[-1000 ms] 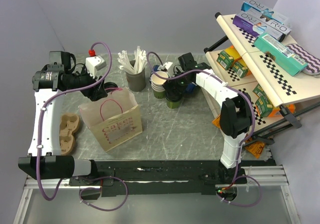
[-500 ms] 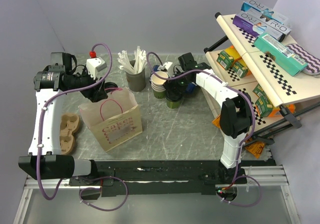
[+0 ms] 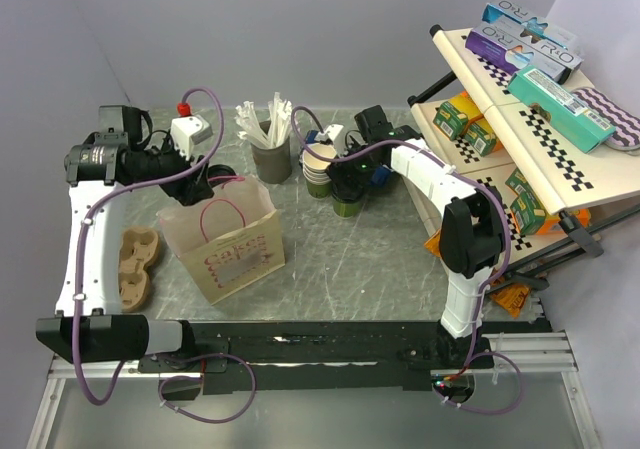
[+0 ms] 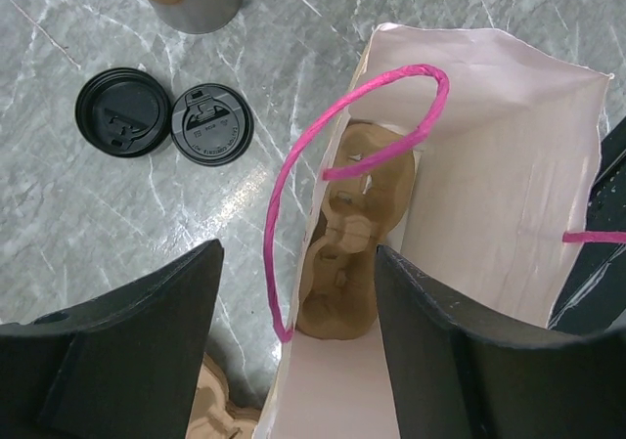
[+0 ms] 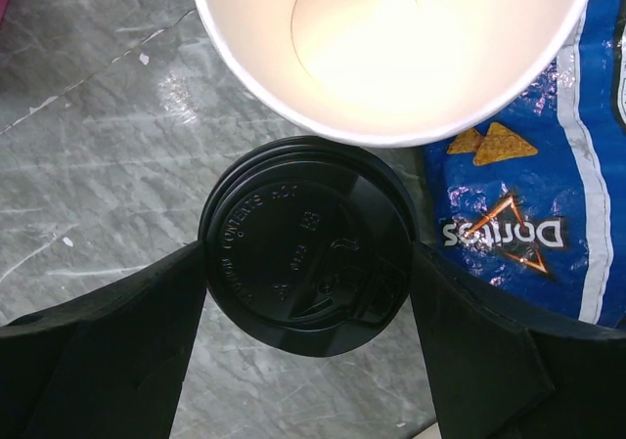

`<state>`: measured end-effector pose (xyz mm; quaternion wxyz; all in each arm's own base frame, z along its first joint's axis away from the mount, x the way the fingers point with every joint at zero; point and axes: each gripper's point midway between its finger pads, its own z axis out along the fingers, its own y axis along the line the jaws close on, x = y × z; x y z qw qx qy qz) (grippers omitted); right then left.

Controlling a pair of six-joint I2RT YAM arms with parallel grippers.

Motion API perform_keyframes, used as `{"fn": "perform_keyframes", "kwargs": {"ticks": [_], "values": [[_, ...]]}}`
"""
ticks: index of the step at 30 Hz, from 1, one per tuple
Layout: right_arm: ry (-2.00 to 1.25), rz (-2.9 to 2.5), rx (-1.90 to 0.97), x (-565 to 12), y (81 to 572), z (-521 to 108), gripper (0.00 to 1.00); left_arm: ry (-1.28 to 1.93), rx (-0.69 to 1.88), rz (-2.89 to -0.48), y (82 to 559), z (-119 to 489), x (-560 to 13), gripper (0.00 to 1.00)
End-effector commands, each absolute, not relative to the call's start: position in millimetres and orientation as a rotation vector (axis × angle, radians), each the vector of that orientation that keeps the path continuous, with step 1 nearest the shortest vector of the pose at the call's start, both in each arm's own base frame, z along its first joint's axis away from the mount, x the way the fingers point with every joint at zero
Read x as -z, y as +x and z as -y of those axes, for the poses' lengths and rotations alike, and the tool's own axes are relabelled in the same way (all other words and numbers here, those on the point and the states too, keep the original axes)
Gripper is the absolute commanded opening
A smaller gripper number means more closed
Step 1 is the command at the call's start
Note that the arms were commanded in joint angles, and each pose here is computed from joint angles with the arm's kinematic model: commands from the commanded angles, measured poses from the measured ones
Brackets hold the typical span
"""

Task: Pack the takeout coffee

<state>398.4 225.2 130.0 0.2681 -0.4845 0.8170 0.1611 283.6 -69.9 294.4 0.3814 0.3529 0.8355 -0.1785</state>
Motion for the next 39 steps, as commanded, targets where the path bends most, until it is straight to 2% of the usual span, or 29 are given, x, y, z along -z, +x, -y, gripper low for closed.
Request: {"fn": "perform_keyframes", "kwargs": {"ticks": [1,13,16,18,19,20,22,32,35,38,39], "values": [[-1.32,-2.189,-0.414,-143,394,-224,0.56,0.912,0.393,-2.078,276,68,-316,0.69],[-1.281,-2.093,-0.431,-210,369,-219,0.48,0.961,0.253,-2.128,253,48,-311,0.7],[-1.27,-2.049,-0.447,-230,354,-216,0.43,0.987,0.199,-2.144,243,40,-307,0.71],[-1.271,-2.002,-0.459,-246,343,-216,0.31,0.985,0.182,-2.152,240,37,-304,0.72],[-1.267,-1.995,-0.468,-250,339,-216,0.16,0.985,0.176,-2.159,238,36,-301,0.72],[-1.266,-1.984,-0.473,-255,336,-217,0.08,0.981,0.174,-2.165,238,35,-299,0.72],[-1.267,-1.96,-0.496,-267,327,-218,0.0,0.959,0.16,-2.184,240,32,-294,0.72],[-1.321,-1.714,-0.616,-332,280,-232,0.0,0.916,0.213,-2.216,263,34,-275,0.68],[-1.344,-1.618,-0.645,-351,263,-237,0.0,0.939,0.269,-2.23,269,39,-270,0.61],[-1.389,-1.523,-0.695,-371,244,-245,0.0,0.974,0.317,-2.229,273,44,-269,0.49],[-1.389,-1.499,-0.708,-381,239,-248,0.0,0.985,0.349,-2.227,274,47,-269,0.41]]}}
